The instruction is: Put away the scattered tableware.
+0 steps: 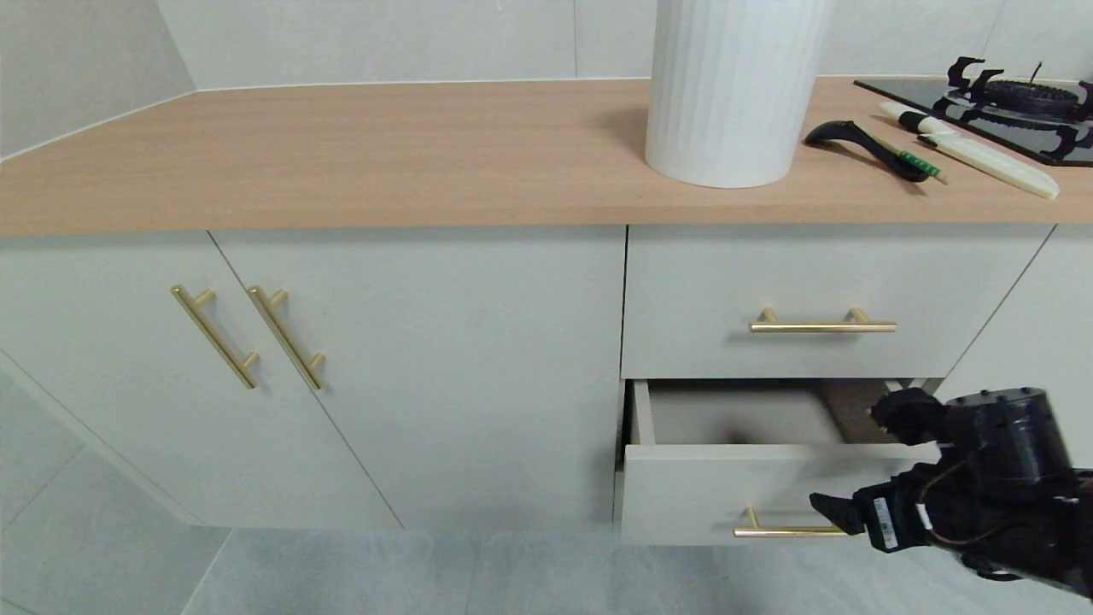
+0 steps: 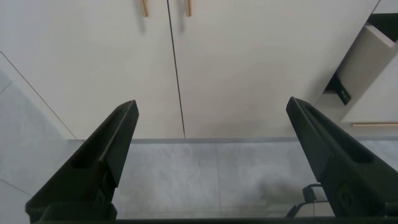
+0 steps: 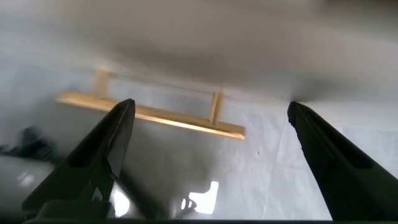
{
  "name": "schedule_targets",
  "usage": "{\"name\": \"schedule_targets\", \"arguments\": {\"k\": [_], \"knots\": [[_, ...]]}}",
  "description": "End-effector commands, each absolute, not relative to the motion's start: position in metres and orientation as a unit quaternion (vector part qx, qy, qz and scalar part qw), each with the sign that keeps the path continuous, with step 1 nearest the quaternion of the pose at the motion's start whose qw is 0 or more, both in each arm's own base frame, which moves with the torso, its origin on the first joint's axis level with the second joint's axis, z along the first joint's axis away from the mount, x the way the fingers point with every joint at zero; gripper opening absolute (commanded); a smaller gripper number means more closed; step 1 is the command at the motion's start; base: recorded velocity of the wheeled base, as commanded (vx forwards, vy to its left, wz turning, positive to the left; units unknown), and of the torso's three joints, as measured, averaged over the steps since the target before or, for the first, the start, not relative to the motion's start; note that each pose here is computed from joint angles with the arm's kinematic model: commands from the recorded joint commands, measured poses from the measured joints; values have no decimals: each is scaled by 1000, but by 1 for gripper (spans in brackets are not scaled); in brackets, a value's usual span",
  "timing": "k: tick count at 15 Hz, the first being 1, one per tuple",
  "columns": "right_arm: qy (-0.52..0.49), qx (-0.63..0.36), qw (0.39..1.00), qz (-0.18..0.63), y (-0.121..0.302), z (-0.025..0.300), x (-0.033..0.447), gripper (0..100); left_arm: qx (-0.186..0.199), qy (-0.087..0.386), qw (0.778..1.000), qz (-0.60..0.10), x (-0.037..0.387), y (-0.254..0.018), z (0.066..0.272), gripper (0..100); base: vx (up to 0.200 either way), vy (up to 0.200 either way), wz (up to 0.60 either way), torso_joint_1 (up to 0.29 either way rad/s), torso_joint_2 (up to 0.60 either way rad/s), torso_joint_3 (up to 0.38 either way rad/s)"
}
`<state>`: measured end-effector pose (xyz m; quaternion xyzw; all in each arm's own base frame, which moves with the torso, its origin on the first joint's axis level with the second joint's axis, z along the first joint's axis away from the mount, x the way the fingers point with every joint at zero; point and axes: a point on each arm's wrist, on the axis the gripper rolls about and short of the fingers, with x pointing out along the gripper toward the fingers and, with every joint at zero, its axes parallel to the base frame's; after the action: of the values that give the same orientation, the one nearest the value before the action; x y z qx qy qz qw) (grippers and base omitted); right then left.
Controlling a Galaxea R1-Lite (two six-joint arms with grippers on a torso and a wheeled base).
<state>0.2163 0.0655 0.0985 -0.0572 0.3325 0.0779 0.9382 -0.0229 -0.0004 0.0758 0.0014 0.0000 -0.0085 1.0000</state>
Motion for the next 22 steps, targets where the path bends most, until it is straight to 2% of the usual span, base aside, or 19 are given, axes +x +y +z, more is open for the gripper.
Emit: {"name": "schedule_targets", "arguments": {"k": [1, 3, 7, 9, 13, 22], "knots": [[212, -10, 972, 98, 52, 194, 172, 100, 2, 0, 1000, -8, -23, 0, 76, 100, 0, 0, 0, 0, 0, 0], [194, 0, 976, 96, 51, 201, 170, 100, 2, 1, 1000, -8, -23, 0, 76, 100, 0, 0, 0, 0, 0, 0], [216, 8, 971, 104, 60, 190, 181, 100, 2, 0, 1000, -8, -23, 0, 76, 100, 0, 0, 0, 0, 0, 0], [259, 13, 960, 107, 77, 160, 204, 100, 2, 1, 1000, -8, -23, 0, 76, 100, 0, 0, 0, 0, 0, 0], [254, 19, 965, 68, 94, 128, 224, 100, 2, 0, 1000, -8, -23, 0, 76, 100, 0, 0, 0, 0, 0, 0], [225, 16, 973, 45, 110, 107, 242, 100, 2, 1, 1000, -8, -23, 0, 76, 100, 0, 0, 0, 0, 0, 0]]}}
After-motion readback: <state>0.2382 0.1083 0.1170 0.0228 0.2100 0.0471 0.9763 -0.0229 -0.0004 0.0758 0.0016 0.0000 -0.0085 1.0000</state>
